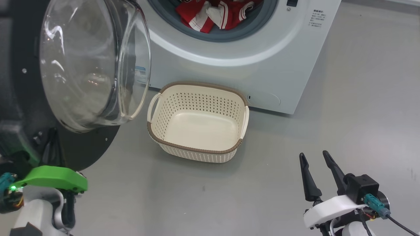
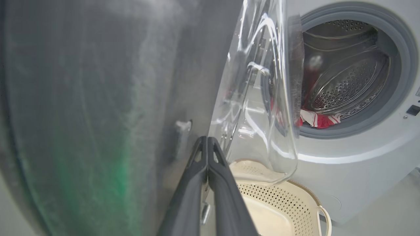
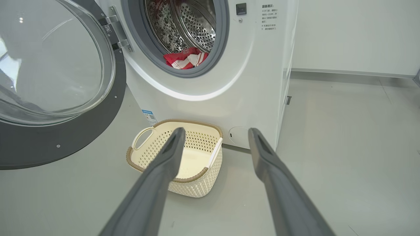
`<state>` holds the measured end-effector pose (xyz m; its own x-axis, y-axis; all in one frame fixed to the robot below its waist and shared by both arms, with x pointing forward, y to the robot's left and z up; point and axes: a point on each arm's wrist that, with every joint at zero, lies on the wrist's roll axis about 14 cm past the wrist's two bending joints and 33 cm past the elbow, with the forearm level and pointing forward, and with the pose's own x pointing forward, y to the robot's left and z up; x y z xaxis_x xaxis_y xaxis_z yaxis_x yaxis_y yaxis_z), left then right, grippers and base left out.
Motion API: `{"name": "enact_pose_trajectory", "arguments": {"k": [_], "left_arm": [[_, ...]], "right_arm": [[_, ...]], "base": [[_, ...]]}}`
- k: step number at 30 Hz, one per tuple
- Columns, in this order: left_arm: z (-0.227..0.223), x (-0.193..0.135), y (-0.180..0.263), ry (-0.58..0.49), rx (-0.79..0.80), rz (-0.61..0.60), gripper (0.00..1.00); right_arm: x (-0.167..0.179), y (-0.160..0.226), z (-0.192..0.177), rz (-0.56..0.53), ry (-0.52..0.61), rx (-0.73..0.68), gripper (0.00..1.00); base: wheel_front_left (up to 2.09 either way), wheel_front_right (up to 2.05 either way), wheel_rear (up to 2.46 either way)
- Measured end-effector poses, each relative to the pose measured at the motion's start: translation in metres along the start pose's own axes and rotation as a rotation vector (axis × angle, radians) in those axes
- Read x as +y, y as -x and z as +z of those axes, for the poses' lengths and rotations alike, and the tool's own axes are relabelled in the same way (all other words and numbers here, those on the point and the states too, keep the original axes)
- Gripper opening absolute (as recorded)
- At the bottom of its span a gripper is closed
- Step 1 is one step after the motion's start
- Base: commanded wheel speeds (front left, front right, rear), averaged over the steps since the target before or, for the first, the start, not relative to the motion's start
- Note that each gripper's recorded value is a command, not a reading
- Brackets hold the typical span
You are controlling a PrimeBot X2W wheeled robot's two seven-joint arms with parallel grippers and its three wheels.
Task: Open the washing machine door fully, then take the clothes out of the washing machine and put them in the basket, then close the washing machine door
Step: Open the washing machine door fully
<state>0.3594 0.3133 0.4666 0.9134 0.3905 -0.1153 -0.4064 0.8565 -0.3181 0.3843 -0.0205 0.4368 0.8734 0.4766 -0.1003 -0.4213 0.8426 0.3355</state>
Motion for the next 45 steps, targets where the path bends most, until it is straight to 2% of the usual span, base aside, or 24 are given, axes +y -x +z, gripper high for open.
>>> {"name": "enact_pose_trajectory", "arguments": {"k": [17,30,45], "left_arm": [[0.022,0.064,-0.035,0.001,-0.058,0.199,0.0],[0.026,0.092,-0.055,-0.012,-0.065,0.284,0.0],[0.019,0.089,-0.051,-0.028,-0.038,0.262,0.0]], "right_arm": [[-0.03,-0.015,-0.018,-0.037,0.006,0.049,1.0],[-0.054,-0.025,-0.032,-0.058,0.033,0.089,1.0],[-0.052,-0.025,-0.028,-0.059,0.045,0.083,1.0]], "base": [[0.0,0.0,0.0],[0.0,0.0,0.0],[0.0,0.0,0.0]]}}
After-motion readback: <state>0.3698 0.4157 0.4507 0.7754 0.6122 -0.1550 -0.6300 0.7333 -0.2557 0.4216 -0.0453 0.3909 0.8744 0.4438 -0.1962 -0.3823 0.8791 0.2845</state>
